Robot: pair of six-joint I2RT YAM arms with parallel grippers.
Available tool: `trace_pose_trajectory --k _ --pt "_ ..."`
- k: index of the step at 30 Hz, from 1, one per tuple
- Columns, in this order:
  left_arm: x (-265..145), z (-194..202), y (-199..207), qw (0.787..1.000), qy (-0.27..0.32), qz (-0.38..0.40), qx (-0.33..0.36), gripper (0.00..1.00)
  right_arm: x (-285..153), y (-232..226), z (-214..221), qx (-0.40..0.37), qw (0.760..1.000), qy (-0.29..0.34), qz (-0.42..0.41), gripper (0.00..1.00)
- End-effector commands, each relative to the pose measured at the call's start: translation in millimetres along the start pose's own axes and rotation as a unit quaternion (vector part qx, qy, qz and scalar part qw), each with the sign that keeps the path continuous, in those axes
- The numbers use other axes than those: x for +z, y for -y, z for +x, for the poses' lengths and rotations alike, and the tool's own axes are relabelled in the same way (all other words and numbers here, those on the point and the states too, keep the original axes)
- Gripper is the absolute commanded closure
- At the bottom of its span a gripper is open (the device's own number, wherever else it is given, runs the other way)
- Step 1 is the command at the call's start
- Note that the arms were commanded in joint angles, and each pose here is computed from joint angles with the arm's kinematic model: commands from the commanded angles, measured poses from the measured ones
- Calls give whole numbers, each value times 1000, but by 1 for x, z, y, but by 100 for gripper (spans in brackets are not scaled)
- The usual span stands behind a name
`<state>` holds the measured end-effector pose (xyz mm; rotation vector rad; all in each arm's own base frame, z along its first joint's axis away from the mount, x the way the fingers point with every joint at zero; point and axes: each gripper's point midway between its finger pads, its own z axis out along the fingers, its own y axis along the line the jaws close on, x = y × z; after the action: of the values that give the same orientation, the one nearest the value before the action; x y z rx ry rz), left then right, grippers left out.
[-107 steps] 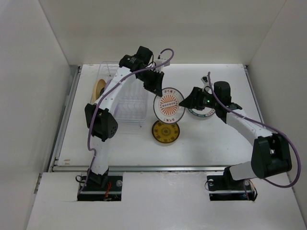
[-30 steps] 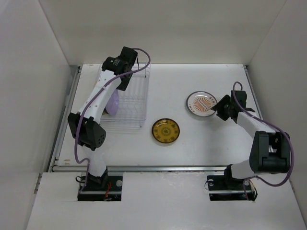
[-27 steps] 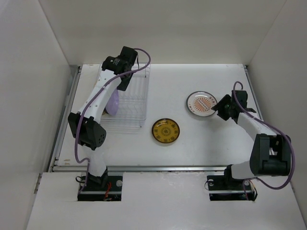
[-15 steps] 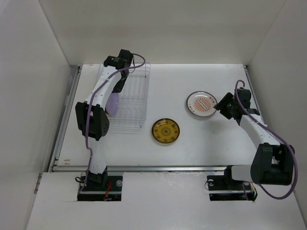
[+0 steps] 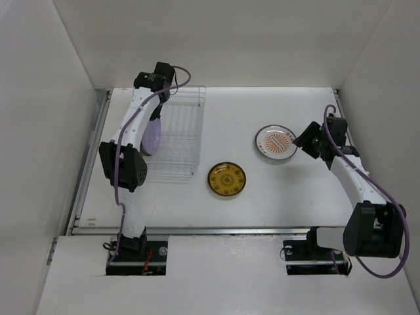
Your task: Unload the plates from the dish rack
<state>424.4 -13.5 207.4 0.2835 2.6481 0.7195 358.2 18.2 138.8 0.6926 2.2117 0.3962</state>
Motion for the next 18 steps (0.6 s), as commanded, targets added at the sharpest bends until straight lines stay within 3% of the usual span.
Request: trace_pose_trajectory --k 1,9,13,18 --pt "-69 -8 -56 995 83 -34 -49 100 -22 -26 -30 -20 998 39 -39 45" --pt "-104 -12 -65 990 126 -53 -29 100 -18 -30 -31 -25 998 28 -45 45" --pt "-126 -22 -51 984 176 25 -27 100 -15 -34 -34 -25 998 26 -49 45" --pt "-152 -60 -20 952 265 139 -63 100 -10 -40 -36 -25 998 19 -60 45"
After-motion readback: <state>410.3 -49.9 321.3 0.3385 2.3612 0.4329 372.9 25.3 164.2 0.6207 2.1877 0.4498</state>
